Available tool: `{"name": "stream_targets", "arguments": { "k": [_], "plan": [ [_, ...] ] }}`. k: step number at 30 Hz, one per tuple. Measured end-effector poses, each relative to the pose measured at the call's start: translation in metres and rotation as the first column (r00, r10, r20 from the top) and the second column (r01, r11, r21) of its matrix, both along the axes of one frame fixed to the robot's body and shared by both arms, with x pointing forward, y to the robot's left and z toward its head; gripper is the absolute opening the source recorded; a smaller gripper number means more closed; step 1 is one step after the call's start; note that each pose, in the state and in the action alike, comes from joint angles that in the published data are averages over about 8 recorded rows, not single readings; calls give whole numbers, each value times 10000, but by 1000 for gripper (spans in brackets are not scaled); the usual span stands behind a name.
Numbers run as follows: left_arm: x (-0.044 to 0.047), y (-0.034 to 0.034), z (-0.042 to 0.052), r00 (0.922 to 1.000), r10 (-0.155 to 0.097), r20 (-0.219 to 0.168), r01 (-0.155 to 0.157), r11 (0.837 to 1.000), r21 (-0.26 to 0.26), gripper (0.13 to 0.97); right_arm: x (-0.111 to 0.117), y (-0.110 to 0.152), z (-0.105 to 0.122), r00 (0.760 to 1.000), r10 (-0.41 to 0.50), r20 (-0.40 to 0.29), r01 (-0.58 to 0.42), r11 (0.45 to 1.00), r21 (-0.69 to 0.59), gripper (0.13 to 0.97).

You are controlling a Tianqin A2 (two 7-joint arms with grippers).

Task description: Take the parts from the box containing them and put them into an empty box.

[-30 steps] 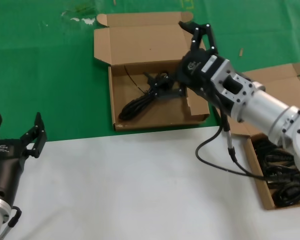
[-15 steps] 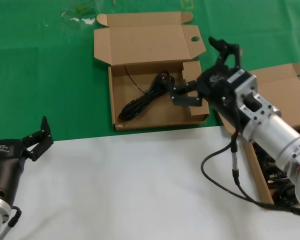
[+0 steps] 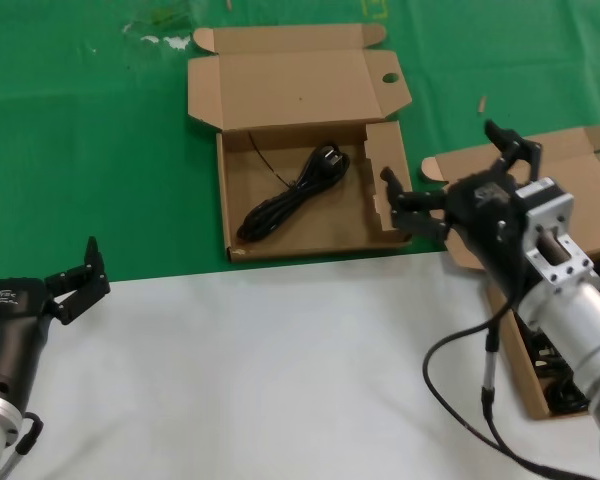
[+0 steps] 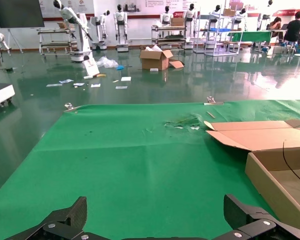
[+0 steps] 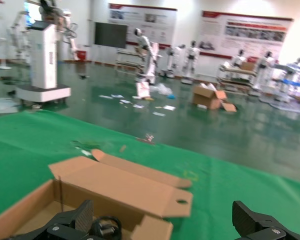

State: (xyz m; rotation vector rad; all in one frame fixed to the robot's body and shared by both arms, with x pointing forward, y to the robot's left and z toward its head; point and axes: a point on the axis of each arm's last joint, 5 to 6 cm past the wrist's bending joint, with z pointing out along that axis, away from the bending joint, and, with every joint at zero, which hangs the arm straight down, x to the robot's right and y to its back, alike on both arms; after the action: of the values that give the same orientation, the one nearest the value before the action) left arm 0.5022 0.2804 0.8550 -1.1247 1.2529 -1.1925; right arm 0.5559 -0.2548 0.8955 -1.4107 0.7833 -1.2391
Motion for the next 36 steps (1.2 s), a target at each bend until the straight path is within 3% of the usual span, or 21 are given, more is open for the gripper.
{"name": "stream_targets", "arguments": {
  "k": [16,36],
  "plan": [
    [0,0,0,10000,0,0,0,10000,-6,966,-382,-204,-330,9788,-1813,-950,1938,9703,1450,966],
    [0,0,0,10000,0,0,0,10000,-5,966,-409,-218,-350,9758,-1932,-1023,2073,9663,1527,966]
  ]
}}
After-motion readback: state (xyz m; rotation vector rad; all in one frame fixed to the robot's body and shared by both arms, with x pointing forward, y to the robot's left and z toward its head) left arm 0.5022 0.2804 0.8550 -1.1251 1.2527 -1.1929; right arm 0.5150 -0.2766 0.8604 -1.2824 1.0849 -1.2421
